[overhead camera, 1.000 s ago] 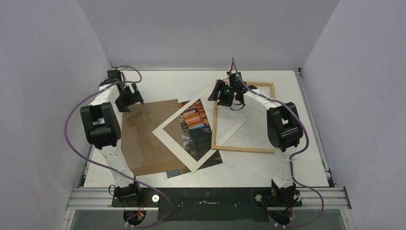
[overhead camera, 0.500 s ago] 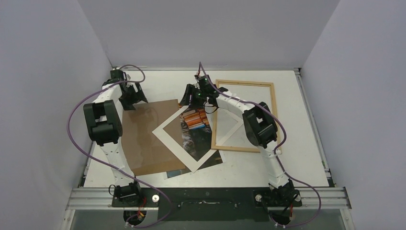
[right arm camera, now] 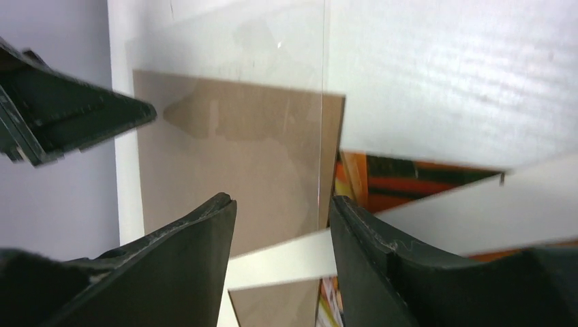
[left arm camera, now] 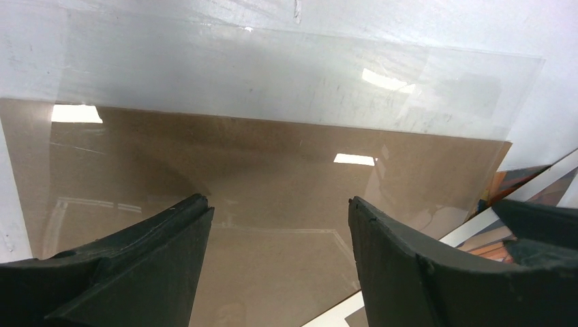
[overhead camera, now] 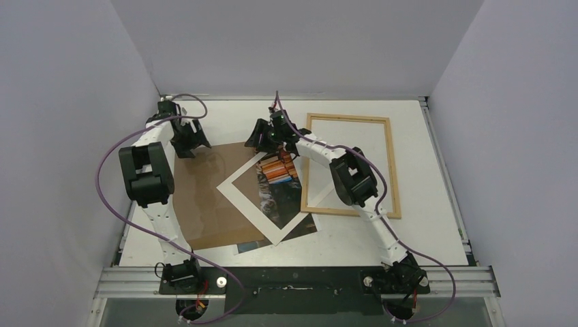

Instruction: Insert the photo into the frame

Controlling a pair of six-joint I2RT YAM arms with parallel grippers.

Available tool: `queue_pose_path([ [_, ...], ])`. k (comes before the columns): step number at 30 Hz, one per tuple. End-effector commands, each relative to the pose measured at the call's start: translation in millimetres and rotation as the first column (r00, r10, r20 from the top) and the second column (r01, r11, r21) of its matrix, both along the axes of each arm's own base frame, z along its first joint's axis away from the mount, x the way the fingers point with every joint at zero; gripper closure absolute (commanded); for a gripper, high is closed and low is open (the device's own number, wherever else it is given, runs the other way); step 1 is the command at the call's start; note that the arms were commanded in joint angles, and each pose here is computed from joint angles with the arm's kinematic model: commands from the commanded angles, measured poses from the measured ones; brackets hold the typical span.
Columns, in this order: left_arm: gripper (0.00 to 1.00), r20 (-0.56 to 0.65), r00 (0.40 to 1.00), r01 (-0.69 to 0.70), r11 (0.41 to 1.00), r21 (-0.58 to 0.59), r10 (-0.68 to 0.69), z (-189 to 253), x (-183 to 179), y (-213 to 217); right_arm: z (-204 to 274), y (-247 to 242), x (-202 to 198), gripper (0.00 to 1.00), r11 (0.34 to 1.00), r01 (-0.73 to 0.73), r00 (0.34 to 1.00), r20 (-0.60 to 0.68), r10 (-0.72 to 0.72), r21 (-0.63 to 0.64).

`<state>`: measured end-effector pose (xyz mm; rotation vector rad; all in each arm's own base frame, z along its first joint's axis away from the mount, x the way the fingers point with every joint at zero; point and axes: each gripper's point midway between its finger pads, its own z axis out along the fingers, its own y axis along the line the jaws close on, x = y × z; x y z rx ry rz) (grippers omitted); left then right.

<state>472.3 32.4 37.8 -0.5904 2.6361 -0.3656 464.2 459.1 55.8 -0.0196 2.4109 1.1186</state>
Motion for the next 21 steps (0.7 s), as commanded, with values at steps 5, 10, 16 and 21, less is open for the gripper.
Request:
queue_pose_path([
  [5, 0.33, 0.025, 1.0, 0.004, 0.999, -0.036, -0.003, 4.5, -3.0, -15.9, 31.2, 20.3, 61.8, 0.47, 0.983, 0.136, 0.971, 0.18, -0.157, 0.122],
  [10, 0.4, -0.02, 0.999, 0.047, 0.998, -0.052, -0.048, -8.2, -14.2, -28.1, 20.5, 20.8, 74.3, 0.47, 0.978, 0.168, 0.961, 0.201, -0.19, 0.119],
  [16, 0.41, -0.048, 0.997, 0.063, 0.996, -0.067, -0.066, -19.1, -24.4, -36.2, -9.4, 25.1, 72.6, 0.47, 0.991, 0.128, 0.974, 0.185, -0.132, 0.035],
  [21, 0.42, -0.079, 0.993, 0.087, 0.994, -0.066, -0.092, -29.3, -31.5, -42.3, -28.7, 23.7, 68.6, 0.47, 0.991, 0.134, 0.975, 0.177, -0.131, -0.001],
])
